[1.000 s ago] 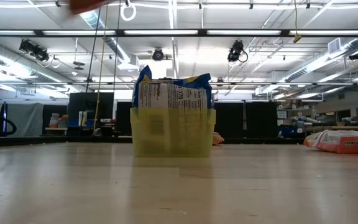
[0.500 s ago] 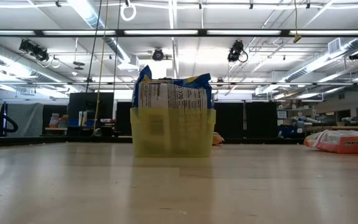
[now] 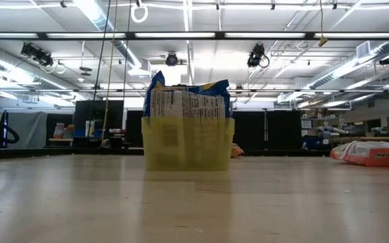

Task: Sort Maruchan noodles
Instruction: Put the orange noodle pack into the green bin

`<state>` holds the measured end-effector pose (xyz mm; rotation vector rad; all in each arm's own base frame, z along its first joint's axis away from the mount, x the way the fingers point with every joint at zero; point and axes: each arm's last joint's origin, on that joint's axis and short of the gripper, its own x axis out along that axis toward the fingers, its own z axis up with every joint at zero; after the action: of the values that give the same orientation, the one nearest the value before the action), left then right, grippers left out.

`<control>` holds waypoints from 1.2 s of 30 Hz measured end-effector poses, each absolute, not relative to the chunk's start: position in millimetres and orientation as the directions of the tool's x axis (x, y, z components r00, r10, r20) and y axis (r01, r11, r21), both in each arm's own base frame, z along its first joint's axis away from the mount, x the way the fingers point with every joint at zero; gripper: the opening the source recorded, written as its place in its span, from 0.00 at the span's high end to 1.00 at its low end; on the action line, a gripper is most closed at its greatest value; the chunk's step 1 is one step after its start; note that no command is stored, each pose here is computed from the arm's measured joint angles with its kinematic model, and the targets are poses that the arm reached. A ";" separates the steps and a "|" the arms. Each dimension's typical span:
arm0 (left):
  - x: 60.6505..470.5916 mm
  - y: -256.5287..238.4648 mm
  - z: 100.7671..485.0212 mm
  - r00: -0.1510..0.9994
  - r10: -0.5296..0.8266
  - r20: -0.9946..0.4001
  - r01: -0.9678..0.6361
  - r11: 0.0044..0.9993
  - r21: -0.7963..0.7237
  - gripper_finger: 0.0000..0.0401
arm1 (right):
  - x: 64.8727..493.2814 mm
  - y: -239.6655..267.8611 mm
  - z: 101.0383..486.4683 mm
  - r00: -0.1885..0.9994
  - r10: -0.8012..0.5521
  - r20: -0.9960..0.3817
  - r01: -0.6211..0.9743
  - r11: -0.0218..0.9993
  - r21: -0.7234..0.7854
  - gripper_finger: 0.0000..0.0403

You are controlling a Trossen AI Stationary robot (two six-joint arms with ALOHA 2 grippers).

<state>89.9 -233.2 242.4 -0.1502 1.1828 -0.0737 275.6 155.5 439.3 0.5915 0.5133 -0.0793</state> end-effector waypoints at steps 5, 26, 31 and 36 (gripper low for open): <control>79.7 -235.3 237.8 0.314 -0.164 -0.935 0.014 0.986 -0.168 0.64 | 275.8 154.4 439.6 0.878 0.038 -0.476 0.246 0.820 0.518 0.71; 73.3 -270.9 217.6 0.234 -0.304 -0.923 0.009 0.950 -0.311 0.48 | 275.6 153.6 439.1 0.879 0.013 -0.477 0.249 0.840 0.483 0.71; 73.8 -270.9 218.2 0.179 -0.328 -0.928 0.005 0.943 -0.332 0.48 | 276.4 151.8 439.1 0.880 -0.002 -0.475 0.249 0.853 0.459 0.71; 78.4 -266.0 224.4 0.146 -0.355 -0.923 -0.010 0.933 -0.360 0.48 | 276.9 151.0 439.1 0.880 -0.004 -0.476 0.251 0.854 0.457 0.71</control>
<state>78.4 -266.0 224.4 -0.3108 1.4091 -0.2543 276.9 151.0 439.1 0.5357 0.4820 -0.1393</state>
